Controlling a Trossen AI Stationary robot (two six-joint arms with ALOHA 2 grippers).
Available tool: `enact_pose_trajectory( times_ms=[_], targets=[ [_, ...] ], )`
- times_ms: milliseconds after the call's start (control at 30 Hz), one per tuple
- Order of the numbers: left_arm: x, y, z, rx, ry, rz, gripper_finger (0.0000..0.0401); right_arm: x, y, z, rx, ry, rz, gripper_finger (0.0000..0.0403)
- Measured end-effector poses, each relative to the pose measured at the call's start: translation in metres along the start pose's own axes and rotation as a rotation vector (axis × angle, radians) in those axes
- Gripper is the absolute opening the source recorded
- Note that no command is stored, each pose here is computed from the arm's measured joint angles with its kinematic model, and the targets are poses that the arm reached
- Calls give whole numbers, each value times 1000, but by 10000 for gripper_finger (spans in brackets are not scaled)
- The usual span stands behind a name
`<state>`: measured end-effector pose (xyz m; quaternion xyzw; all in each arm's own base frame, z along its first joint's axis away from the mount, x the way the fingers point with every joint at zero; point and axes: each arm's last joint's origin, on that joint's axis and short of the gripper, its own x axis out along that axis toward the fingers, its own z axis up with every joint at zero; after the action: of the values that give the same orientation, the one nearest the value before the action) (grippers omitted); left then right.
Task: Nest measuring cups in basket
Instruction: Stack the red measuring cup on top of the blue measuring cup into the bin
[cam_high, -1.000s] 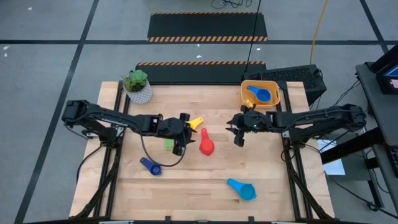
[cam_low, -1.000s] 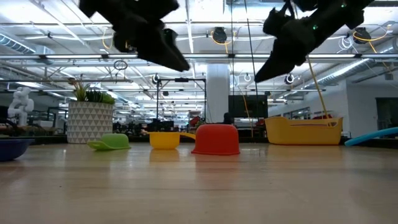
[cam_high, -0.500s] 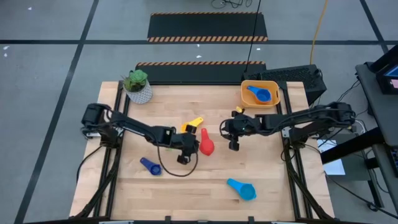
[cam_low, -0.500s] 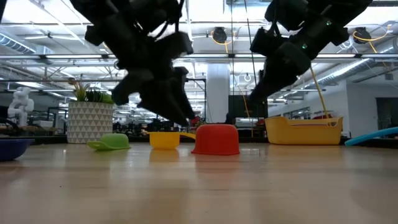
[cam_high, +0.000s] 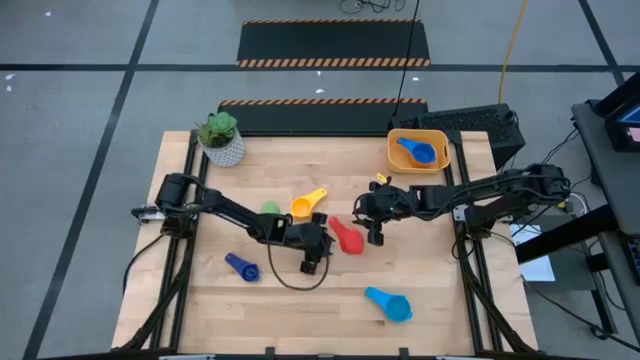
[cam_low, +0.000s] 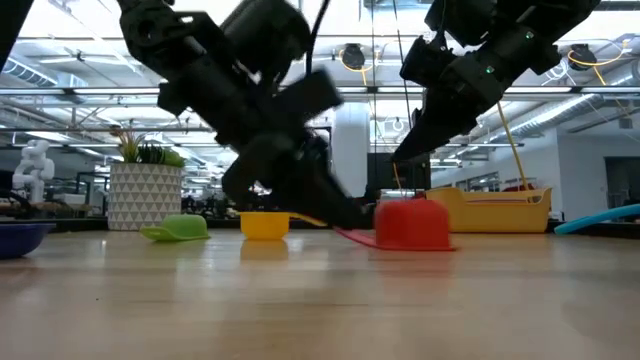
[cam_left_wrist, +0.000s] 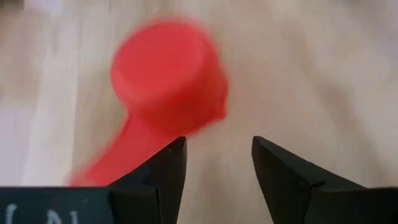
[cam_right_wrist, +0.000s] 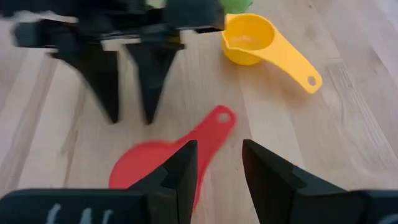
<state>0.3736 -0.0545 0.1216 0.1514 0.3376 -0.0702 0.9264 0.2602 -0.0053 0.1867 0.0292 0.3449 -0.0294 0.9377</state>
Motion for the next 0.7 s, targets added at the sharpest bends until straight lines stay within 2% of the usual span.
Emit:
enact_pose_trajectory(
  times_ms=[100, 167, 333, 467, 700],
  targets=[
    [-1, -2, 8, 50, -70, 10, 186, 0, 0, -1, -4, 9, -1, 121],
    [-1, -1, 9, 85, -65, 27, 186, 0, 0, -2, -4, 19, -2, 121],
    [-7, 10, 14, 183, 113, 121, 186, -3, -1, -6, -5, 68, -6, 121],
    [-9, 19, 15, 283, 239, 123, 186, -8, -1, -8, 0, 92, -9, 121],
    [-7, 23, 12, 530, 273, 111, 186, -15, -1, -8, 33, 104, -11, 121]
  ],
)
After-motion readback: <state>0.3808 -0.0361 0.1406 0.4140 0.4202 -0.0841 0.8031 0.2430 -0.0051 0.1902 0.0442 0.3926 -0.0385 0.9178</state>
